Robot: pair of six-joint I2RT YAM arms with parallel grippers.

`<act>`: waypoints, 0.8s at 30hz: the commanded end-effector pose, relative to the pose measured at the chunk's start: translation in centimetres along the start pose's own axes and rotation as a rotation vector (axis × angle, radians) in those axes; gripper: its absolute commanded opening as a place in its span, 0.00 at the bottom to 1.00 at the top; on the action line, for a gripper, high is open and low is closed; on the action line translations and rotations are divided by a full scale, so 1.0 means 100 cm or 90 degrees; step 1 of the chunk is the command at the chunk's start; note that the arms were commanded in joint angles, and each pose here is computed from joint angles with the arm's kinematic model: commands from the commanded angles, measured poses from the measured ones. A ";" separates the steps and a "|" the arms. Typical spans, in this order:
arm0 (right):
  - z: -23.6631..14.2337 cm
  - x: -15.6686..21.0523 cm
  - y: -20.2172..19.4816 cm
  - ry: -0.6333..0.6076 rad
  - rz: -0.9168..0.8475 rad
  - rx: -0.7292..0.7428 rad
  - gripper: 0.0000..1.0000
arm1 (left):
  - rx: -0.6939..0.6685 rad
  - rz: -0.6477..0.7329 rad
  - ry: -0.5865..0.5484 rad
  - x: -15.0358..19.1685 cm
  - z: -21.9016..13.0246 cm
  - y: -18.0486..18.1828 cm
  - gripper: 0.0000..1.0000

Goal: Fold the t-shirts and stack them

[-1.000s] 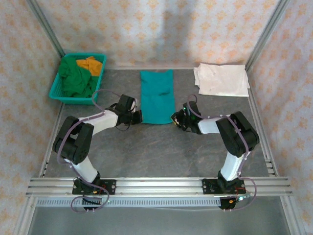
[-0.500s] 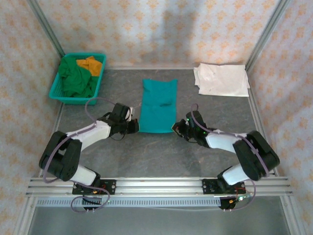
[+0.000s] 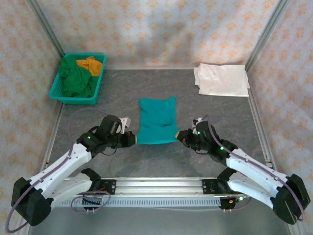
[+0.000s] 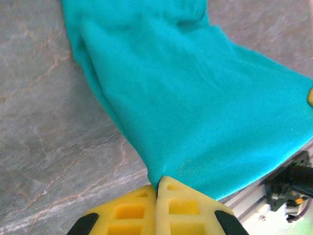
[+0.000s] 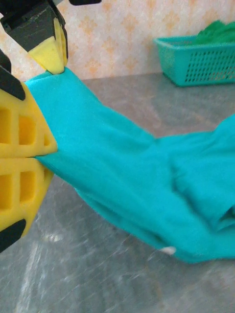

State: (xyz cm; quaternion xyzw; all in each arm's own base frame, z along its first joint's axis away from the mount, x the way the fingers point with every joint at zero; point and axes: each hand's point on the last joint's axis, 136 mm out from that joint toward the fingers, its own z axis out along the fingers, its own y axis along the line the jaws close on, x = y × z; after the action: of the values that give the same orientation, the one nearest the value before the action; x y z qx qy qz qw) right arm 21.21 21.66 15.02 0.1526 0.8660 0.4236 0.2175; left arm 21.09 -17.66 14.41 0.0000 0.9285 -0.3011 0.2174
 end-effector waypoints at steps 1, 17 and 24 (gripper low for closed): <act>-0.008 -0.033 -0.003 -0.074 -0.031 0.077 0.00 | -0.070 -0.002 -0.015 -0.019 -0.008 0.008 0.00; 0.058 -0.155 0.026 -0.107 -0.025 0.128 0.00 | -0.108 0.018 -0.067 -0.159 0.014 0.007 0.00; 0.082 -0.179 0.017 -0.104 -0.006 0.143 0.00 | -0.129 0.017 -0.062 -0.185 0.033 0.031 0.00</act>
State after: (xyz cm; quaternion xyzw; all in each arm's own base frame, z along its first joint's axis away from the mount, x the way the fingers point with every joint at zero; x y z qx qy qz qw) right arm 38.94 21.63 15.90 0.1942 0.8909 0.3279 0.2473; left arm 37.49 -16.08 16.52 -0.0297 0.9448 -0.2250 0.2365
